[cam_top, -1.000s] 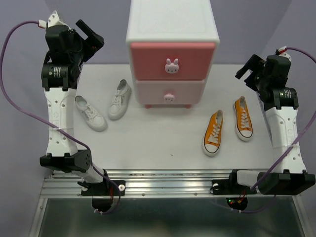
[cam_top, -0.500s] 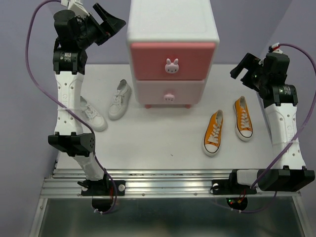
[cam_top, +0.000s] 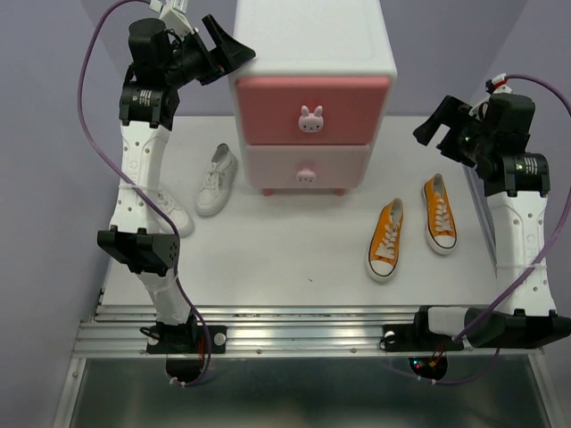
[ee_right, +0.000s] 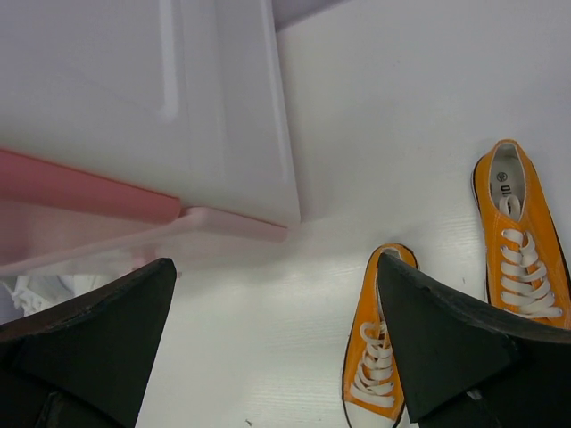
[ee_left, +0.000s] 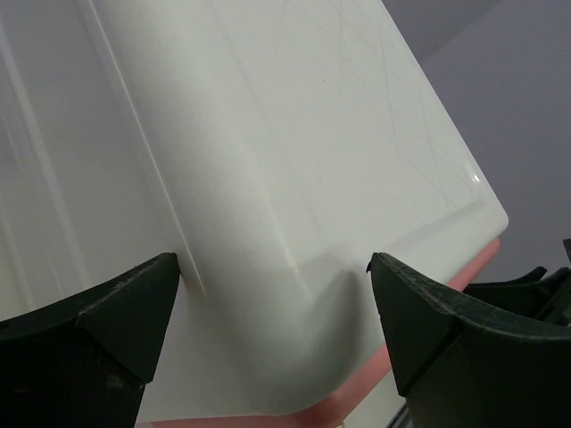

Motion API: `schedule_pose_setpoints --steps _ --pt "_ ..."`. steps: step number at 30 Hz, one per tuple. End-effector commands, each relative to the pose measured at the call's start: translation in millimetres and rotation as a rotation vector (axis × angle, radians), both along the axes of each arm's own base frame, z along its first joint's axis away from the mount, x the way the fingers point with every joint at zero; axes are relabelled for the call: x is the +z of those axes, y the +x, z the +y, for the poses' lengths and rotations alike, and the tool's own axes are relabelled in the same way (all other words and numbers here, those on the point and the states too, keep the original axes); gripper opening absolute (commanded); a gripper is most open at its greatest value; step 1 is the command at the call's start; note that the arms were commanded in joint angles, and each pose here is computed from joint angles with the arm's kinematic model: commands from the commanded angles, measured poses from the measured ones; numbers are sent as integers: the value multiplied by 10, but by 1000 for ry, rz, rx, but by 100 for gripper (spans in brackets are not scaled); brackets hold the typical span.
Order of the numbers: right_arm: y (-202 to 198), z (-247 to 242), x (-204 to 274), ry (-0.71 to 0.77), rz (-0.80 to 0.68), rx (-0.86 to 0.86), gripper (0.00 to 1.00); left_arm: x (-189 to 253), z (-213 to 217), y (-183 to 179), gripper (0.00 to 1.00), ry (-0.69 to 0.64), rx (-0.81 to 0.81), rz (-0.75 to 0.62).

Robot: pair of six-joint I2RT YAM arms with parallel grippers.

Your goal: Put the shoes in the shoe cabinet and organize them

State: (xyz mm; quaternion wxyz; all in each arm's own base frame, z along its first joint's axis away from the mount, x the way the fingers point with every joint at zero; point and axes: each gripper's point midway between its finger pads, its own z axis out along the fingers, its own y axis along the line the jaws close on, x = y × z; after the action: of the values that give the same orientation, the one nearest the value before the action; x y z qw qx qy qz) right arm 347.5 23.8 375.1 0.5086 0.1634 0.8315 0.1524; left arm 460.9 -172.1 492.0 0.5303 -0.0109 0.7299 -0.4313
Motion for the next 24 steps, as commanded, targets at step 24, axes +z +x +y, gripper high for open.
schedule_pose_setpoints --steps 24 --pt "-200 2261 482 -136 -132 380 100 -366 37 2 99 108 60 76"
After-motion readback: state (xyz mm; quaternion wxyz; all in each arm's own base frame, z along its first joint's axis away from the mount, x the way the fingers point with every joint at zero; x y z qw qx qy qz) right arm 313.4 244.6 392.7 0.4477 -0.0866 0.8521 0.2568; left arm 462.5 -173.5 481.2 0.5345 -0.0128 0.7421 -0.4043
